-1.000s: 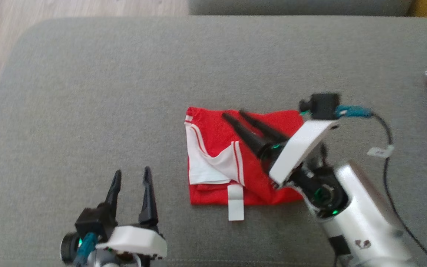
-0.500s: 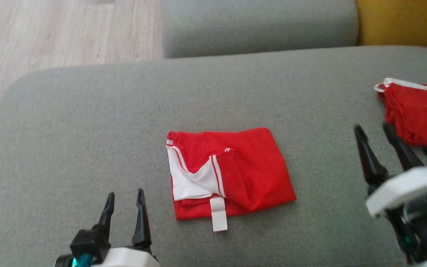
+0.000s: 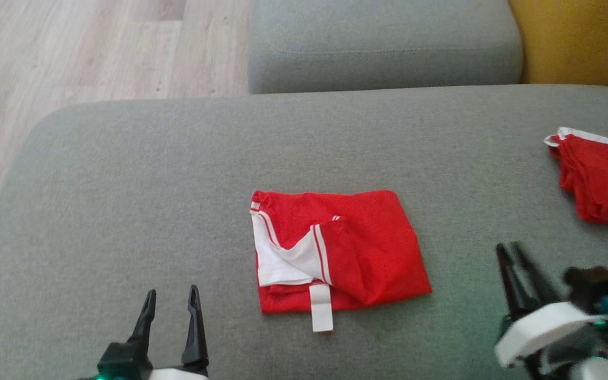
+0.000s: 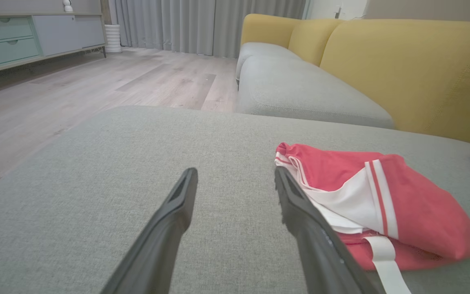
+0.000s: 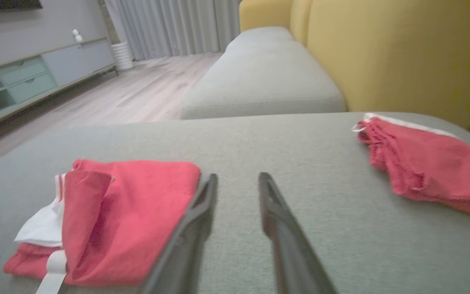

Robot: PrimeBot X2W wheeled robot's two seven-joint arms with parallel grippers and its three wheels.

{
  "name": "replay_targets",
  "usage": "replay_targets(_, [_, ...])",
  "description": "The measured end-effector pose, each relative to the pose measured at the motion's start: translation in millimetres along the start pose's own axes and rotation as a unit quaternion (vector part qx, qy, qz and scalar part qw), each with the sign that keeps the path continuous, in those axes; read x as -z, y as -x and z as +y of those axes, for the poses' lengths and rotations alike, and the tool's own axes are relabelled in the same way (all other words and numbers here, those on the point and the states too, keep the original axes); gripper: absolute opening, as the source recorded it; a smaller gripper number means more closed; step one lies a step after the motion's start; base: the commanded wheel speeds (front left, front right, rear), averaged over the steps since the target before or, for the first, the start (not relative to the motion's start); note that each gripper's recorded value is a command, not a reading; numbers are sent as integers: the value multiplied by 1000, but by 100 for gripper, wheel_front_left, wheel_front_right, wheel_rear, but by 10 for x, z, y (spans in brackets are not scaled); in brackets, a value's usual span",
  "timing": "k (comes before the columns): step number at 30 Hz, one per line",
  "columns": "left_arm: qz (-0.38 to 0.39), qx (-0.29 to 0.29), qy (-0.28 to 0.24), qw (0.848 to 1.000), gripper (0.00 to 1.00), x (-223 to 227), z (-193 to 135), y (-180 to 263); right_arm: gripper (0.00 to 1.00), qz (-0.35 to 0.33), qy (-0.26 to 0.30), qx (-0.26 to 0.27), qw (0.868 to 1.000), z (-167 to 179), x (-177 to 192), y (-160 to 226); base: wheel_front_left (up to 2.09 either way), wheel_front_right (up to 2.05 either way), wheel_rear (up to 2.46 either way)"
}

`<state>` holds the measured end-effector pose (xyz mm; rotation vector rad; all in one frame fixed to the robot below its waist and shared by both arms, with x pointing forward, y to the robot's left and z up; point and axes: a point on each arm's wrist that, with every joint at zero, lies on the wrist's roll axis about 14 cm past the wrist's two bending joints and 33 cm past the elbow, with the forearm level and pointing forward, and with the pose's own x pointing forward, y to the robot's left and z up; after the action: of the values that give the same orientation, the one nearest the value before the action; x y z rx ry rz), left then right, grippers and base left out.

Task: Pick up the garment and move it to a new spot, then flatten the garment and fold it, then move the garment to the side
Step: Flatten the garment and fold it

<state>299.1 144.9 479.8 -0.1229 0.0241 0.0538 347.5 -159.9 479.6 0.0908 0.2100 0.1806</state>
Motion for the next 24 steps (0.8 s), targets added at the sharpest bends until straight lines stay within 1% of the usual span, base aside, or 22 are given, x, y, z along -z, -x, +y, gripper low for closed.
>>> replay_targets(4, [6, -8, 0, 1000, 100, 32, 39, -11, 0, 30, 5, -54, 998, 366, 207, -201, 0, 0, 0])
replay_targets(7, [9, -5, 1, 1000, 100, 40, 8, -83, 0, 37, 19, -95, 995, 624, 260, -452, 0, 0, 0])
replay_targets(9, [6, 0, 2, 1000, 100, 14, -35, -163, 0, 37, 19, -114, 993, 765, 271, -636, 0, 0, 0])
replay_targets(13, [1, -4, 1, 1000, 100, -21, -19, -274, 0, 59, 29, -146, 987, 979, 440, -887, 0, 0, 0])
replay_targets(16, [8, -11, -1, 1000, 100, 22, 12, -284, 0, 93, 34, -167, 981, 1109, 683, -957, 0, 0, 0])
replay_targets(19, [14, -25, -3, 1000, 100, 52, 77, -276, 0, 112, 36, -192, 974, 1274, 858, -958, 0, 0, 0])
replay_targets(24, [17, -34, -5, 999, 100, 70, 122, -274, 0, 121, 51, -242, 962, 1559, 990, -894, 0, 0, 0])
